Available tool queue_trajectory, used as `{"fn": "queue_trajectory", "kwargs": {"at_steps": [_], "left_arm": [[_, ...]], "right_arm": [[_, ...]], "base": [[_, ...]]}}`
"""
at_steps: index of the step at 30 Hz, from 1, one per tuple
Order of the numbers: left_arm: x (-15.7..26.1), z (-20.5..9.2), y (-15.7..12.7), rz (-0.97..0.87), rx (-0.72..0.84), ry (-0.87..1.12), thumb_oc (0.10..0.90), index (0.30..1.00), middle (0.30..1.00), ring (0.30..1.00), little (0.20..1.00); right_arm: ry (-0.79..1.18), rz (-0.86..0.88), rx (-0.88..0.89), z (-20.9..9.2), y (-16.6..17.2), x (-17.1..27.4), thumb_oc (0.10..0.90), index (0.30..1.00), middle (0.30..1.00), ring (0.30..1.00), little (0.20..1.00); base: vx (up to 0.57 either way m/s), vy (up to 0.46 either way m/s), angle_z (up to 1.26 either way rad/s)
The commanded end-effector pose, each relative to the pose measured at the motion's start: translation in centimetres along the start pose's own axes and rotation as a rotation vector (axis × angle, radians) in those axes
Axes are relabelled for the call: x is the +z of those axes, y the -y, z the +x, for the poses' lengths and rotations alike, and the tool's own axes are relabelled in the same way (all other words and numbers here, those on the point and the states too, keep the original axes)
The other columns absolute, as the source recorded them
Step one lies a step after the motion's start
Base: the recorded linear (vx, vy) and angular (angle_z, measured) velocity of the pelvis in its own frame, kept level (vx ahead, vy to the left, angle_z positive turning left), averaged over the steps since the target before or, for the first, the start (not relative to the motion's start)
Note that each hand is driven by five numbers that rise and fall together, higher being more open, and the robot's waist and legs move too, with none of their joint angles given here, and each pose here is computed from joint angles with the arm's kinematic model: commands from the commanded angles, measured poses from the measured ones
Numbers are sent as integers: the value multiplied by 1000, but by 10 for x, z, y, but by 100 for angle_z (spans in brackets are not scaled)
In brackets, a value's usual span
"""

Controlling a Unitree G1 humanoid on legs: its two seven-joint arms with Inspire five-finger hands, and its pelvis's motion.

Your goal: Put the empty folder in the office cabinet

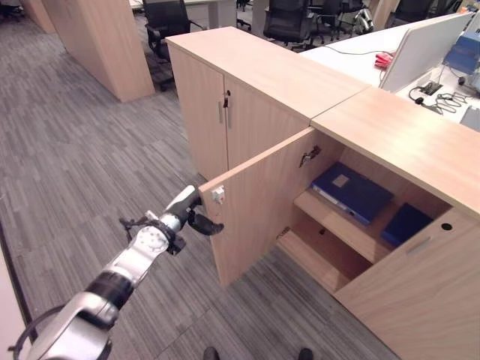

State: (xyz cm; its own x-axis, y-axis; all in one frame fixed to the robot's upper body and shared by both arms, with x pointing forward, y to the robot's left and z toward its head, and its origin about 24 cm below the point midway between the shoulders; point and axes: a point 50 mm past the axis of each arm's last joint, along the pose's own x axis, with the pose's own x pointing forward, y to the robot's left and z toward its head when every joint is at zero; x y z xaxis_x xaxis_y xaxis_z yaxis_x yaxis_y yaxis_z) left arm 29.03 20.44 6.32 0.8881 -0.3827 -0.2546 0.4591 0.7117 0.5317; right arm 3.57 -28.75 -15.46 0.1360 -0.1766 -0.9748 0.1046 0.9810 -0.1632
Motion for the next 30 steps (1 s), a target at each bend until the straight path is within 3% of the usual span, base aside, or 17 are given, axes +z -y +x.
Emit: {"fn": "queue_trajectory", "kwargs": {"at_steps": [1, 5, 7, 10, 12, 17, 30], "left_arm": [[100, 17, 17, -128, -116, 528, 800, 900, 900, 900, 900], [98, 9, 78, -373, -346, 537, 800, 900, 900, 900, 900], [126, 14, 99, -252, -466, 611, 800, 900, 900, 900, 900], [139, 18, 103, -202, -495, 642, 800, 900, 900, 900, 900], [170, 21, 113, -135, -548, 746, 800, 900, 900, 900, 900], [204, 16, 128, -198, -646, 854, 800, 900, 900, 900, 900], [179, 23, 135, -326, -656, 727, 800, 900, 900, 900, 900]], "right_arm": [[-24, -62, -73, -6, 27, 5, 800, 900, 900, 900, 900], [29, -109, -24, -2, 13, 24, 800, 900, 900, 900, 900], [54, -175, 8, 0, -1, 33, 800, 900, 900, 900, 900], [58, -207, 12, 0, -2, 35, 800, 900, 900, 900, 900], [84, -282, 13, 0, -5, 43, 800, 900, 900, 900, 900], [128, -299, 14, 1, -16, 61, 800, 900, 900, 900, 900], [105, -282, -33, 1, -10, 45, 800, 900, 900, 900, 900]], "base": [[-7, -27, 7], [-32, -52, 0], [-56, -67, 0], [-29, -45, 0], [-68, -104, -3], [-42, -129, -6], [-20, -269, -18]]}}
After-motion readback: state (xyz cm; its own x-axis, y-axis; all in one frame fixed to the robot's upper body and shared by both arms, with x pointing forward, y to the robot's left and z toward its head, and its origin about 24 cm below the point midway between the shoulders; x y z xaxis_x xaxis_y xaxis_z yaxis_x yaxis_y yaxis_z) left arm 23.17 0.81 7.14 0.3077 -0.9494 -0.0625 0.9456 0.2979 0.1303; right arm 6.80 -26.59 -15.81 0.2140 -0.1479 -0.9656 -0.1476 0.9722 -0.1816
